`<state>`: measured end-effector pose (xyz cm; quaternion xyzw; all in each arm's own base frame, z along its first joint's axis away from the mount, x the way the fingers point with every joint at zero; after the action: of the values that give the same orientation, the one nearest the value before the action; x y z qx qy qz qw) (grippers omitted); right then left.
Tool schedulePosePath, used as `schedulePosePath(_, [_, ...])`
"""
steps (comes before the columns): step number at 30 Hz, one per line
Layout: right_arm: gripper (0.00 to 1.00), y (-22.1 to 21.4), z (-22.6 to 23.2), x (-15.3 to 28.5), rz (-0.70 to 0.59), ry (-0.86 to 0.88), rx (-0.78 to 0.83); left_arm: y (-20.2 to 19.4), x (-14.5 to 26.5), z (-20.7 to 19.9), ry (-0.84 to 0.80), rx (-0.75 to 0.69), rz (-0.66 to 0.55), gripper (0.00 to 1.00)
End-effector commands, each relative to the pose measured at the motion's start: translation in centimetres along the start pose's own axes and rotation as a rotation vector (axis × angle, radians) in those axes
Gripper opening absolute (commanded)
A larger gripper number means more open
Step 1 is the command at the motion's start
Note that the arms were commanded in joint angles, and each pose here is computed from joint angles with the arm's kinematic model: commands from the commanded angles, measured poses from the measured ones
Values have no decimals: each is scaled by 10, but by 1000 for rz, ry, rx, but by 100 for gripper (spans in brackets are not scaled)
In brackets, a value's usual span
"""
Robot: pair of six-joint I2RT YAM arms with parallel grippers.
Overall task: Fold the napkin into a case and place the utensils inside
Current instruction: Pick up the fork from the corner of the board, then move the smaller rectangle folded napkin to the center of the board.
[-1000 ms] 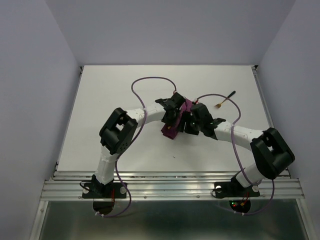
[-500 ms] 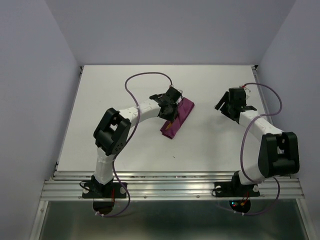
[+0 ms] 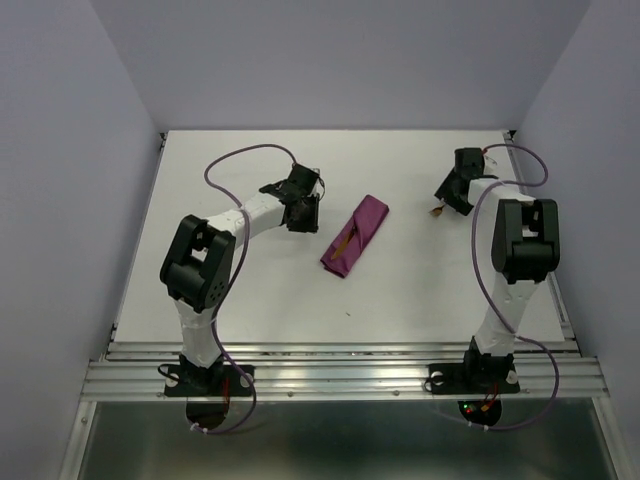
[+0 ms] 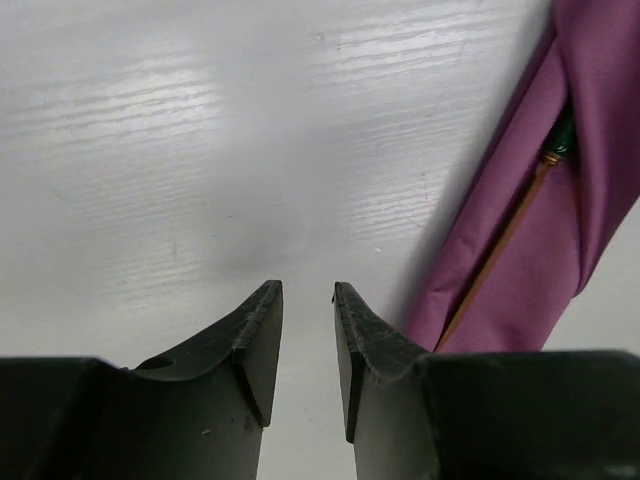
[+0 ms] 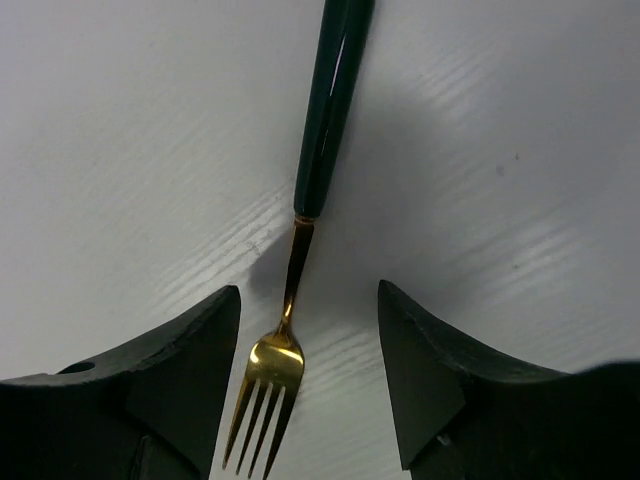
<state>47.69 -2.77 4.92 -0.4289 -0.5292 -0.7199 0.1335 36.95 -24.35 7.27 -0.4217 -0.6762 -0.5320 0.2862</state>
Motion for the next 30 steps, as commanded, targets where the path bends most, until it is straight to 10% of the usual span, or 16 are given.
schedulePosePath(1, [60, 28, 5, -12, -31, -49, 30, -11, -4, 2, 3, 57, 12, 38])
schedulePosePath(17, [4, 27, 14, -40, 38, -33, 168, -88, -16, -14, -78, 62, 147, 38])
schedulePosePath(30, [1, -64, 25, 16, 169, 151, 344, -91, -25, -77, -231, 47, 176, 38])
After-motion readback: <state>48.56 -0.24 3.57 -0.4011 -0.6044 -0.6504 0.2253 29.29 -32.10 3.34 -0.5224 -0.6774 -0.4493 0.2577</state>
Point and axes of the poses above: each gripper's point midway between its finger pads, its own x axis back along the fingers, its own z axis along the line the jaws close on, y = z × x, the point moved 1 cm from there along x, back along the fingers, and after that the axes turned 10 degrees about x, right-handed, at the moved point
